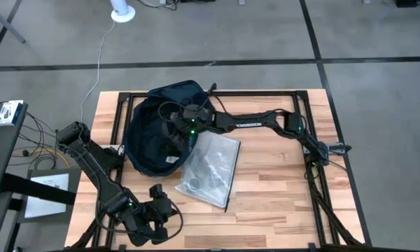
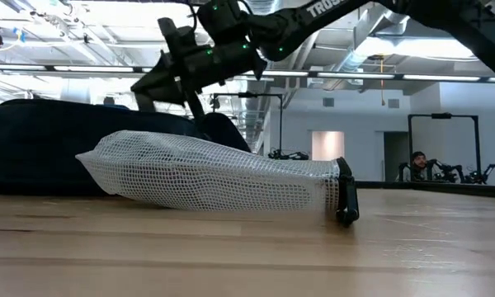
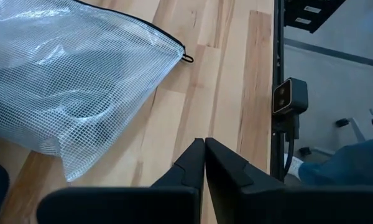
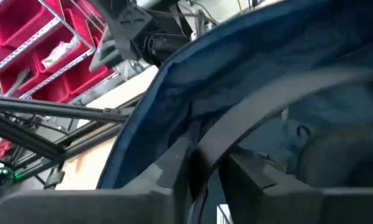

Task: Unpack backpack
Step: Put the black headphones into the dark blue backpack, then close the white zip bag

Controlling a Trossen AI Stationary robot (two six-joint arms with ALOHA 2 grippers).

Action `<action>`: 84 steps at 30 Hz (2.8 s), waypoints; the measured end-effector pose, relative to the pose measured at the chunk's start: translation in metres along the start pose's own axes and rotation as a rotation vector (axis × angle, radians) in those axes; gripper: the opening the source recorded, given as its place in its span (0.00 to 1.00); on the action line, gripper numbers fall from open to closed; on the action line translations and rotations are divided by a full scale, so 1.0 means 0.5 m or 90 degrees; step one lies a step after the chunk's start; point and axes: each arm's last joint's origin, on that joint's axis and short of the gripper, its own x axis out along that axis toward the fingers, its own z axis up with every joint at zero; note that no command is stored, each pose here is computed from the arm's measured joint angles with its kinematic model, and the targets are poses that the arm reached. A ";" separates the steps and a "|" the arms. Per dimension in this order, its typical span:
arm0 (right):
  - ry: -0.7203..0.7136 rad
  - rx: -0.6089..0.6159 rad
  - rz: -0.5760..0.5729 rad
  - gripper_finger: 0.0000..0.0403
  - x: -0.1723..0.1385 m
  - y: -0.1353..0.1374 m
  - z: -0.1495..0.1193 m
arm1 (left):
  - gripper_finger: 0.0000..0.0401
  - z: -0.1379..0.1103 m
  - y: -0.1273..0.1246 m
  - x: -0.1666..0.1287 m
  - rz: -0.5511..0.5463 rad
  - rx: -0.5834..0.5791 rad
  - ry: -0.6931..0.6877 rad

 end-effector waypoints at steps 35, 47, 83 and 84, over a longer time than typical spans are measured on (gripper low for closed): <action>0.589 -0.119 -0.107 0.33 -0.429 0.167 -0.031 | 0.00 0.026 0.029 0.032 0.042 0.052 0.000; 0.597 -0.354 -0.068 0.31 -0.413 0.202 -0.253 | 0.00 0.040 0.041 0.041 0.074 0.072 -0.024; 0.570 -0.375 -0.373 0.31 -0.305 -0.055 -0.246 | 0.00 0.053 0.047 0.053 0.074 -0.018 -0.038; 0.576 -0.377 -0.362 0.30 -0.302 -0.051 -0.252 | 0.00 0.053 0.047 0.053 0.074 -0.014 -0.038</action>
